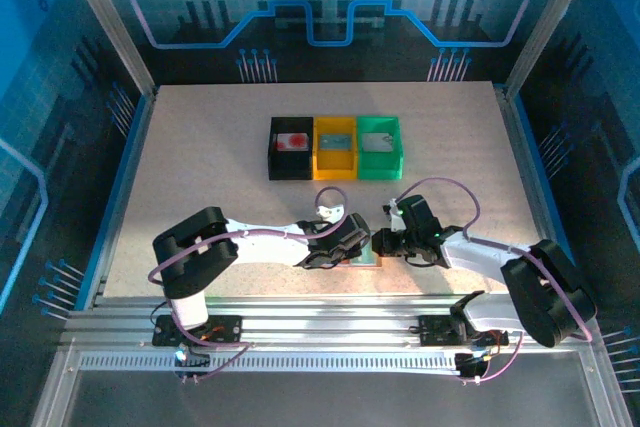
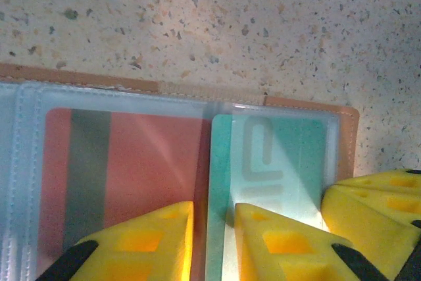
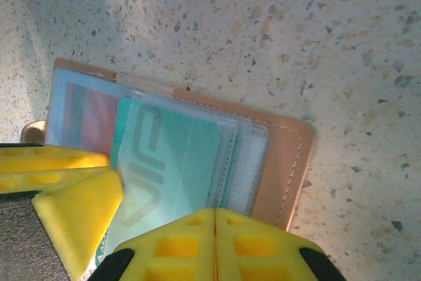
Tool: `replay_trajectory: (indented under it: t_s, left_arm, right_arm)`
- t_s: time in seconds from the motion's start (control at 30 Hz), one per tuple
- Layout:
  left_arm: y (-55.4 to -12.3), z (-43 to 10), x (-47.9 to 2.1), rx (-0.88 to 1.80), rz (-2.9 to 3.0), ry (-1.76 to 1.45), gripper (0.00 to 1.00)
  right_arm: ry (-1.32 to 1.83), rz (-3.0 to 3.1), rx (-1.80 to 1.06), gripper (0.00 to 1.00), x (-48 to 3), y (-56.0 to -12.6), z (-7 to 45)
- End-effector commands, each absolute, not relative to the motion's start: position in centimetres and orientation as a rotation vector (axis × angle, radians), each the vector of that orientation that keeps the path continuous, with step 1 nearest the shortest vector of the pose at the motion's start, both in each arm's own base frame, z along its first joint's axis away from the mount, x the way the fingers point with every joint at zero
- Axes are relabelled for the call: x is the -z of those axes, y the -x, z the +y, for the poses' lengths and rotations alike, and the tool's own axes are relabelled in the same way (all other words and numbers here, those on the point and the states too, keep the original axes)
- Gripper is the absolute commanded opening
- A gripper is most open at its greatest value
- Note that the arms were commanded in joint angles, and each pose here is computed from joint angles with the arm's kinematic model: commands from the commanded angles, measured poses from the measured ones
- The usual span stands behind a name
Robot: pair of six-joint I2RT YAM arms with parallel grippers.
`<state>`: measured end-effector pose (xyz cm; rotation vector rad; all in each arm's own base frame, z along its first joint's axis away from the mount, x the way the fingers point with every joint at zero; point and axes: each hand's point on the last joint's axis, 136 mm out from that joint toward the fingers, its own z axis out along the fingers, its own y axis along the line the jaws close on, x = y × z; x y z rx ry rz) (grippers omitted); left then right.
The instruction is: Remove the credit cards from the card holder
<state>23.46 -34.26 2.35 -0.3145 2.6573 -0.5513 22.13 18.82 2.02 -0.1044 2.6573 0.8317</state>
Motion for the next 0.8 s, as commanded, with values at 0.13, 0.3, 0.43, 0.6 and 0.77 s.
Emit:
replay_trajectory:
  t_s: [0.13, 0.3, 0.43, 0.6, 0.77]
  left_arm:
    - [-23.64, -35.14, -2.06, 0.589, 2.655, 0.317, 0.21]
    - [-23.72, -35.22, -2.27, 0.606, 2.645, 0.326, 0.20]
    - [-23.79, -35.39, -2.39, 0.625, 2.636, 0.332, 0.18]
    - [-23.85, -35.43, -2.53, 0.652, 2.620, 0.346, 0.13]
    - [-23.82, -35.25, -2.72, 0.674, 2.605, 0.367, 0.11]
  right_arm:
    - [0.165, 2.687, -0.855, 0.07, -1.47, -21.12, 19.64]
    - [0.170, 2.703, -0.846, 0.07, -1.13, -20.98, 19.71]
    - [0.181, 2.703, -0.839, 0.07, -1.13, -20.96, 19.88]
    - [0.185, 2.709, -0.831, 0.07, -1.00, -20.93, 19.89]
    - [0.187, 2.708, -0.828, 0.06, -1.00, -20.96, 19.94]
